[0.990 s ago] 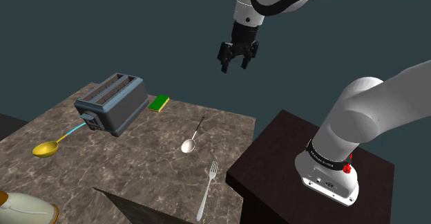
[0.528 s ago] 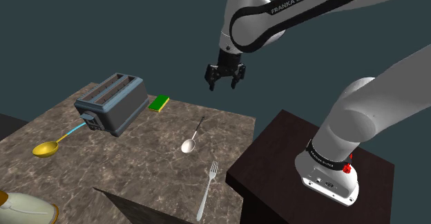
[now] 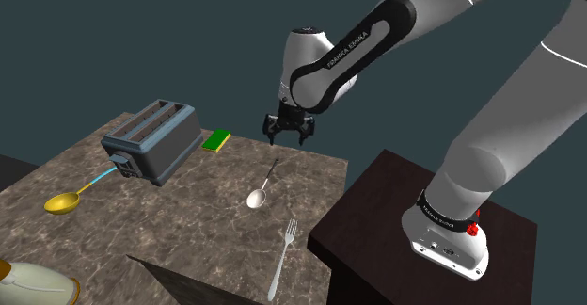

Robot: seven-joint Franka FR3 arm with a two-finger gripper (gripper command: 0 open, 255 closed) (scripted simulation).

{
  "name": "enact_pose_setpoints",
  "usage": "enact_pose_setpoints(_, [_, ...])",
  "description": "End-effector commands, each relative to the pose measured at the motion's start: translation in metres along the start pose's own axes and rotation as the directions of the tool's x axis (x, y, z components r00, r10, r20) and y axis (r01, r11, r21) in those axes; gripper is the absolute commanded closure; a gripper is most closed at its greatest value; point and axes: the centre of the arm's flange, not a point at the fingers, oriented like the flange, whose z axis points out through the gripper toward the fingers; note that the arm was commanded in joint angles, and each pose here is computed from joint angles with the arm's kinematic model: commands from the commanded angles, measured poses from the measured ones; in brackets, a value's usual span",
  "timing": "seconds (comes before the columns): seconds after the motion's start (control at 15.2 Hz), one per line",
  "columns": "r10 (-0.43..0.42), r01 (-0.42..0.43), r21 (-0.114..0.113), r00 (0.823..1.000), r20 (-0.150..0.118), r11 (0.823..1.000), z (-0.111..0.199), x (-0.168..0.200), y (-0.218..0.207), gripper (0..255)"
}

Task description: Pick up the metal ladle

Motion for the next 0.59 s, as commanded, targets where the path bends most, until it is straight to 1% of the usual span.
enact_pose_setpoints(0.0, [0.061, -0.061, 0.0, 0.998, 0.0, 0.998, 0.025, 0.003, -0.007, 0])
enact_pose_setpoints(0.26, [0.174, -0.174, -0.004, 0.985, -0.001, 0.985, 0.075, 0.011, -0.021, 0])
enact_pose_setpoints(0.53, [0.285, -0.285, -0.008, 0.959, -0.003, 0.959, 0.125, 0.021, -0.035, 0])
